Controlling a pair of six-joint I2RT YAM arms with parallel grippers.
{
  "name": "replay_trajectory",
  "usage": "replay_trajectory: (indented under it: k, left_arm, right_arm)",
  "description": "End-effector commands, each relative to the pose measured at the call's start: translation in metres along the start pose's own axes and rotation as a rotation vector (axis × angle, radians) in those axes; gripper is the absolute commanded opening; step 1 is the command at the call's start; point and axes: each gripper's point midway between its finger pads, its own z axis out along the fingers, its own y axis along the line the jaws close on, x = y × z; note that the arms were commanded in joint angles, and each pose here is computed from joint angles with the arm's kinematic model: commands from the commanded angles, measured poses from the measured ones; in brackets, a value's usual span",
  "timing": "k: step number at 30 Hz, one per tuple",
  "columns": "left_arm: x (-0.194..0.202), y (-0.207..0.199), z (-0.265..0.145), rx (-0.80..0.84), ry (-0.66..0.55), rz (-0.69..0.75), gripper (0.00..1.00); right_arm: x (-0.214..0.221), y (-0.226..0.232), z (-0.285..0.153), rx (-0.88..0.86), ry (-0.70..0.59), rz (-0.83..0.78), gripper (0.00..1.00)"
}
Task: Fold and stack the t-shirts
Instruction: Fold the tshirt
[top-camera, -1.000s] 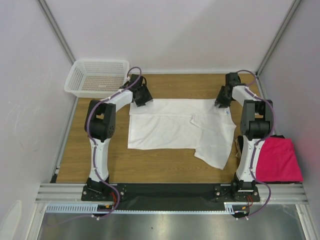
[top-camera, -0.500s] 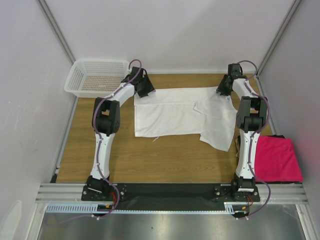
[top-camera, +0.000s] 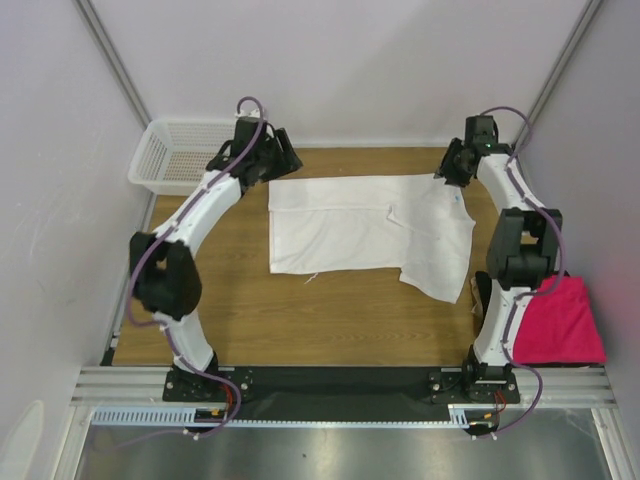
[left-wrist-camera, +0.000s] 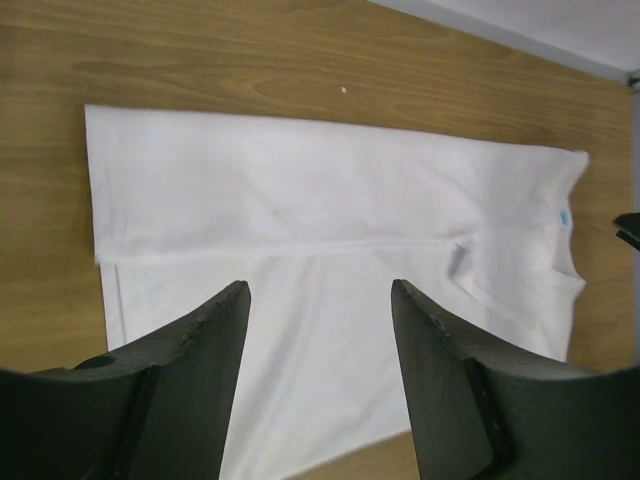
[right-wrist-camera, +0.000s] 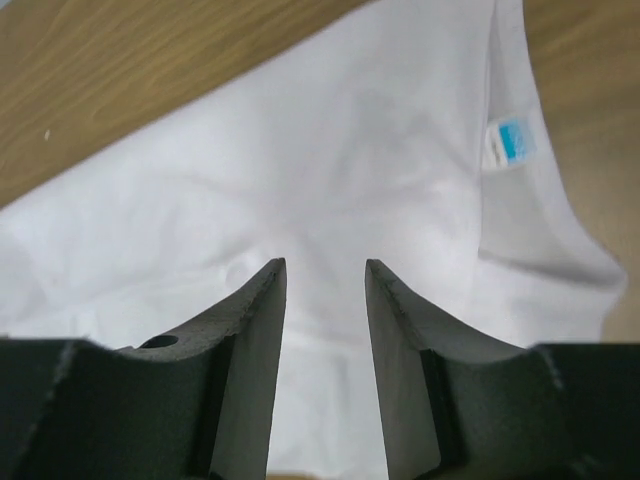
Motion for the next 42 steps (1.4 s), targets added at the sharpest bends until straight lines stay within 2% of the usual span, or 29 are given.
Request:
replay_trajectory:
  k: [1,2,4,6,12,16,30,42]
  left_arm:
    - [0.052,0.027,-0.028,-0.085,0.071,-0.042,0.64]
    - [0.061,0.031,-0.032,-0.084,0.08,-0.06,0.64]
    - [0.087,0.043,-0.036,-0.088,0.11,-0.095,0.61]
    - [0.104,0.043,-0.036,-0.051,0.135,-0.115,0.6]
    - [0.126,0.061,-0.024,-0.089,0.159,-0.128,0.57]
    - [0.135,0.076,-0.009,-0.14,0.171,-0.104,0.54]
    - [0.14,0.111,0.003,-0.195,0.159,-0.11,0.52]
    - [0.139,0.127,0.018,-0.209,0.17,-0.12,0.49]
  right_arm:
    - [0.009,0.0,-0.049,0.015,-0.033,0.003,0.43]
    - [0.033,-0.013,-0.046,0.045,0.011,0.013,0.43]
    - [0.045,-0.019,-0.058,0.054,0.019,0.024,0.41]
    - [0.078,-0.03,-0.056,0.064,0.089,0.033,0.39]
    - [0.128,-0.048,-0.051,0.073,0.163,0.062,0.38]
    - [0.133,-0.049,-0.044,0.061,0.158,0.075,0.37]
    - [0.133,0.034,-0.033,-0.073,0.158,-0.047,0.37]
    - [0.156,0.034,-0.01,-0.04,0.217,-0.079,0.35]
